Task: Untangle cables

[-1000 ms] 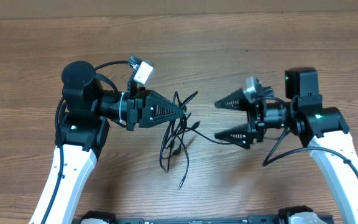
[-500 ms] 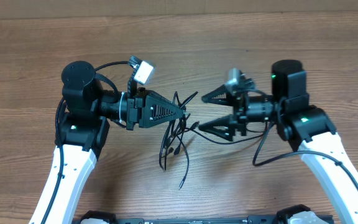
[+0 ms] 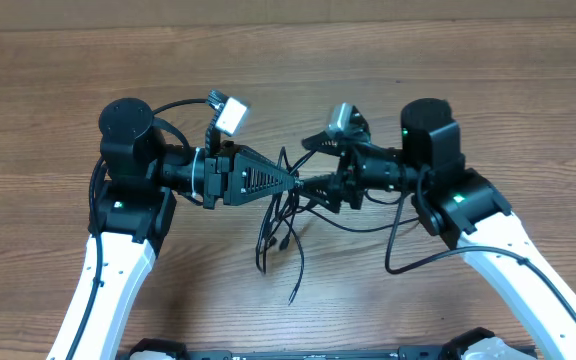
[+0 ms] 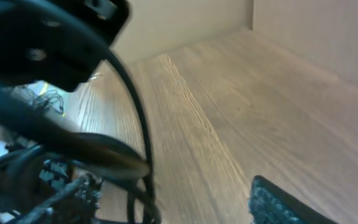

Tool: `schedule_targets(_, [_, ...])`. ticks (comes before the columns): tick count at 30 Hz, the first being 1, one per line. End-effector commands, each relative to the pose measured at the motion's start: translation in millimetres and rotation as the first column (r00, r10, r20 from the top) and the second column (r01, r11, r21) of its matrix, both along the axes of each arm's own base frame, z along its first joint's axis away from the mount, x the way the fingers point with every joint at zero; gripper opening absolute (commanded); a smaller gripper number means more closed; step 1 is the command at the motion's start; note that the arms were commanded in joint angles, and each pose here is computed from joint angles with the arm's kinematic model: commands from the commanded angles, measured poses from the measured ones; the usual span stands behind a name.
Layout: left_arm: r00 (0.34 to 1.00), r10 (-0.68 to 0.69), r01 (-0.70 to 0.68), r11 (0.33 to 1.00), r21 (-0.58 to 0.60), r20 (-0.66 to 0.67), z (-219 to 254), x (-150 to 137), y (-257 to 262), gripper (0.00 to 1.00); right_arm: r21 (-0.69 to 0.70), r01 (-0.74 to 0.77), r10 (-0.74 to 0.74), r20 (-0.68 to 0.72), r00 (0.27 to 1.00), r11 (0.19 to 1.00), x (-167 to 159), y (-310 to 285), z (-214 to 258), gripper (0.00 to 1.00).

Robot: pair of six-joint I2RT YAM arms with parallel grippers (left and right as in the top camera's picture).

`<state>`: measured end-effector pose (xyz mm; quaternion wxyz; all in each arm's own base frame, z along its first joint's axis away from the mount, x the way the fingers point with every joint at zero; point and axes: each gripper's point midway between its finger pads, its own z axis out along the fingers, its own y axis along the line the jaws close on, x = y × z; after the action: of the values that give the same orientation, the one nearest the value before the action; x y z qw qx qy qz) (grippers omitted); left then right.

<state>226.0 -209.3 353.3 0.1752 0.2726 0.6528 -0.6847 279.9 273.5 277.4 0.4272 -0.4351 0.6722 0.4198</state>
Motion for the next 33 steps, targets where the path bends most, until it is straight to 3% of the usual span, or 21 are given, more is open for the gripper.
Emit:
schedule_targets(1, [0.999,-0.017,0.017,1.0,-0.006,0.029,8.2,-6.4,1.8,0.04,-0.011,0.03,-0.03,-0.017,0.999,0.999,9.8,3.2,-7.4,0.69])
schedule_targets(3, [0.999,-0.017,0.017,1.0,-0.006,0.029,8.2,-6.4,1.8,0.04,0.01,0.043,-0.043,-0.042,0.998,0.999,15.1,5.7,-6.6,0.63])
schedule_targets(6, [0.999,-0.017,0.017,1.0,-0.006,0.029,8.2,-6.4,1.8,0.04,0.081,-0.025,0.029,-0.044,0.999,0.996,9.6,13.9,5.9,0.45])
schedule_targets(10, [0.999,-0.017,0.017,1.0,-0.006,0.029,8.2,-6.4,1.8,0.04,0.127,-0.114,0.12,-0.039,0.992,0.985,-3.6,18.2,15.4,0.04])
schedule_targets(16, [0.999,-0.016,0.016,1.0,-0.006,0.029,8.2,-6.4,1.9,0.04,0.141,-0.053,0.074,-0.148,0.986,0.989,4.2,9.6,13.6,0.04])
schedule_targets(21, [0.999,-0.016,0.016,1.0,-0.006,0.029,8.2,-6.4,1.9,0.04,0.155,0.136,-0.085,-0.295,0.952,0.979,39.5,-29.0,12.0,0.04])
schedule_targets(25, [0.999,-0.017,0.017,1.0,-0.006,0.029,8.2,-6.4,1.8,0.04,0.065,0.453,-0.384,-0.43,0.817,0.889,87.9,-93.0,-11.6,0.04])
schedule_targets(28, [0.999,-0.017,0.017,1.0,-0.006,0.029,8.2,-6.4,1.8,0.04,-0.14,0.678,-0.651,-0.471,0.596,0.722,108.6,-153.9,-55.9,0.04])
schedule_targets(30, [0.999,-0.017,0.017,1.0,-0.006,0.03,8.2,-6.4,1.8,0.04,-0.255,0.727,-0.741,-0.461,0.489,0.638,105.8,-180.5,-79.0,0.04])
schedule_targets(33, [0.999,-0.017,0.017,1.0,-0.006,0.033,8.2,-6.4,1.8,0.04,-0.375,0.731,-0.806,-0.428,0.409,0.57,94.9,-202.6,-101.8,0.04])
